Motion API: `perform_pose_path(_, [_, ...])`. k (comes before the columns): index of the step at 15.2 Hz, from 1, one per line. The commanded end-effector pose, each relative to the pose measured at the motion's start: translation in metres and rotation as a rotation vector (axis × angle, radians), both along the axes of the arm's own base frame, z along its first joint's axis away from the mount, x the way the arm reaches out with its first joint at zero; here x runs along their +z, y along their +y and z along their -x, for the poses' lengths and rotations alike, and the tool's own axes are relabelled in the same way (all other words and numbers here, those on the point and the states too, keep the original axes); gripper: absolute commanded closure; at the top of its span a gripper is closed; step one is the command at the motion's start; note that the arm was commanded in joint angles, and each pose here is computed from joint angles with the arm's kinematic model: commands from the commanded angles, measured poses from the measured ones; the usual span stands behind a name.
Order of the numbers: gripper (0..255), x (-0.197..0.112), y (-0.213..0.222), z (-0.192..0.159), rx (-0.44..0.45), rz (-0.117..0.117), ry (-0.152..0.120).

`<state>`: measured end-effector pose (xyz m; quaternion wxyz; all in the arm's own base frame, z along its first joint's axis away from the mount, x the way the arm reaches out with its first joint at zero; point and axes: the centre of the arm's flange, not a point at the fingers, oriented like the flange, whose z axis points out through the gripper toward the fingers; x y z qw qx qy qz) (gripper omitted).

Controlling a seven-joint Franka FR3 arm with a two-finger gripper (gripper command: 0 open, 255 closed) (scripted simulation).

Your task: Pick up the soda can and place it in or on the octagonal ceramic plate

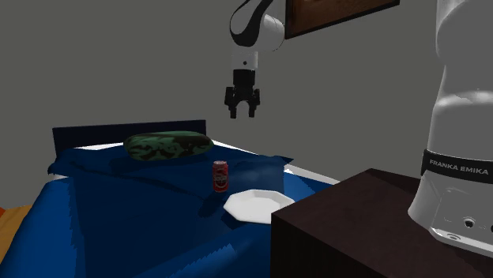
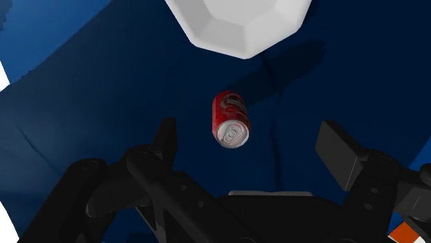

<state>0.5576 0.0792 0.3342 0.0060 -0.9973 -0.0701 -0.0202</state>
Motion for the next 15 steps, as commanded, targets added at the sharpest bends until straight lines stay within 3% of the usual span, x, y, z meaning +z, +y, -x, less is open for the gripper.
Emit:
perform_pose_path(1, [0,-0.024,0.004,-0.015,-0.002,0.002,0.005])
perform_pose_path(15, [0,-0.171,0.03,-0.125,-0.017,0.018,0.038])
